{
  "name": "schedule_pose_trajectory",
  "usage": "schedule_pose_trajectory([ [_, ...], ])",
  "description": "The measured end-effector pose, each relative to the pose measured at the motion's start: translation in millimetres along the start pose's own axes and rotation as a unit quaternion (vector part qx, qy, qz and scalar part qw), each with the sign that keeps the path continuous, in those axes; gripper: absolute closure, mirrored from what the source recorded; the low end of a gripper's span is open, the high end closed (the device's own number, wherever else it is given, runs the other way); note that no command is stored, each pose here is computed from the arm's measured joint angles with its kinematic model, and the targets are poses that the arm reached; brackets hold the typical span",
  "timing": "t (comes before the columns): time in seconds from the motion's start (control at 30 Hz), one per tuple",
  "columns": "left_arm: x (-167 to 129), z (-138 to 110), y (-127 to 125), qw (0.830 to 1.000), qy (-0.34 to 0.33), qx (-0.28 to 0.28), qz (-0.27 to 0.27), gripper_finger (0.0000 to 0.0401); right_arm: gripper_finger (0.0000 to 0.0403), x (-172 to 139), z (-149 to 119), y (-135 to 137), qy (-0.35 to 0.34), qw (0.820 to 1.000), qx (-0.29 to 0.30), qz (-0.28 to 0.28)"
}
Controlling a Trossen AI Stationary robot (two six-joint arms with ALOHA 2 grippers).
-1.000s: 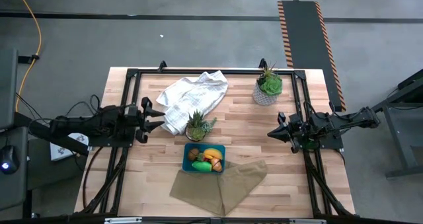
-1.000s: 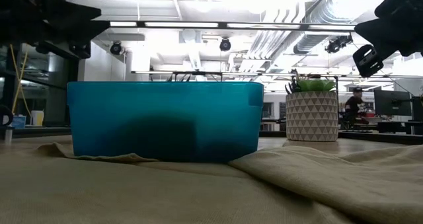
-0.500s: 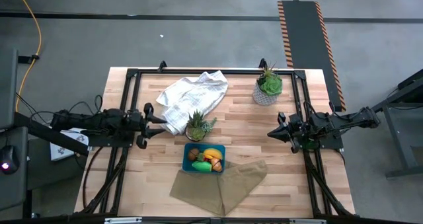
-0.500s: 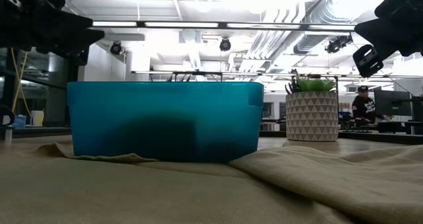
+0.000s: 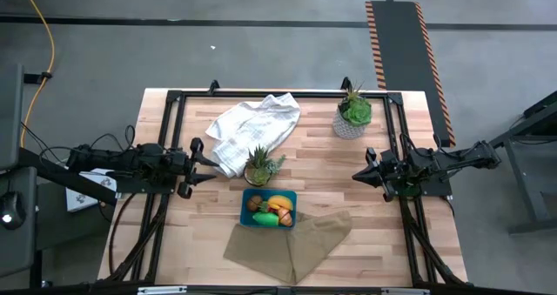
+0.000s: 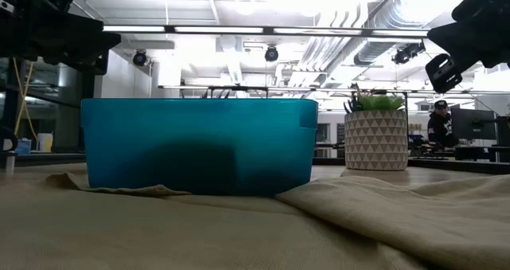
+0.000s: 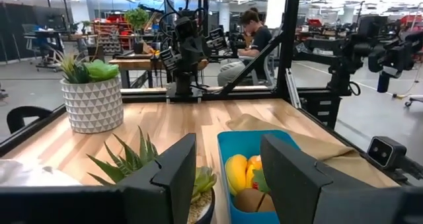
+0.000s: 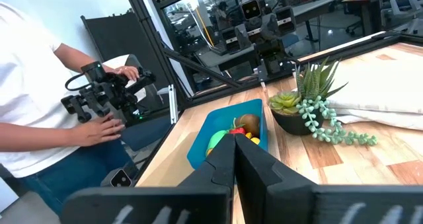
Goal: Pick and placing Produce into tupperware
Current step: Return to Home Position
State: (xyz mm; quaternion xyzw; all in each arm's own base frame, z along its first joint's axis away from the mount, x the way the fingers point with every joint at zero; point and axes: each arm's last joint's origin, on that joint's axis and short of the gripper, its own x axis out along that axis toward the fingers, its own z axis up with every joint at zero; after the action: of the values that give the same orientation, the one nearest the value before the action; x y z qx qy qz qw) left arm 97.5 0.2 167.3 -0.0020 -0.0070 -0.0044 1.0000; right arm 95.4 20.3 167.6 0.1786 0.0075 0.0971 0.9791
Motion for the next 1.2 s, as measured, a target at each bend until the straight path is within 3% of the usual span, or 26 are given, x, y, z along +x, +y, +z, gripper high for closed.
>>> schedule_pose_trajectory([
  [0.23, 0.0, 0.0, 0.0, 1.000, 0.000, -0.027, 0.000, 0.0245, 0.0402, 0.0, 0.0, 0.0, 0.000, 1.000, 0.000, 0.000],
  [1.2, 0.0, 0.1, 0.0, 1.000, -0.001, -0.027, 0.000, 0.0245, 0.0402, 0.0, 0.0, 0.0, 0.000, 1.000, 0.000, 0.000],
])
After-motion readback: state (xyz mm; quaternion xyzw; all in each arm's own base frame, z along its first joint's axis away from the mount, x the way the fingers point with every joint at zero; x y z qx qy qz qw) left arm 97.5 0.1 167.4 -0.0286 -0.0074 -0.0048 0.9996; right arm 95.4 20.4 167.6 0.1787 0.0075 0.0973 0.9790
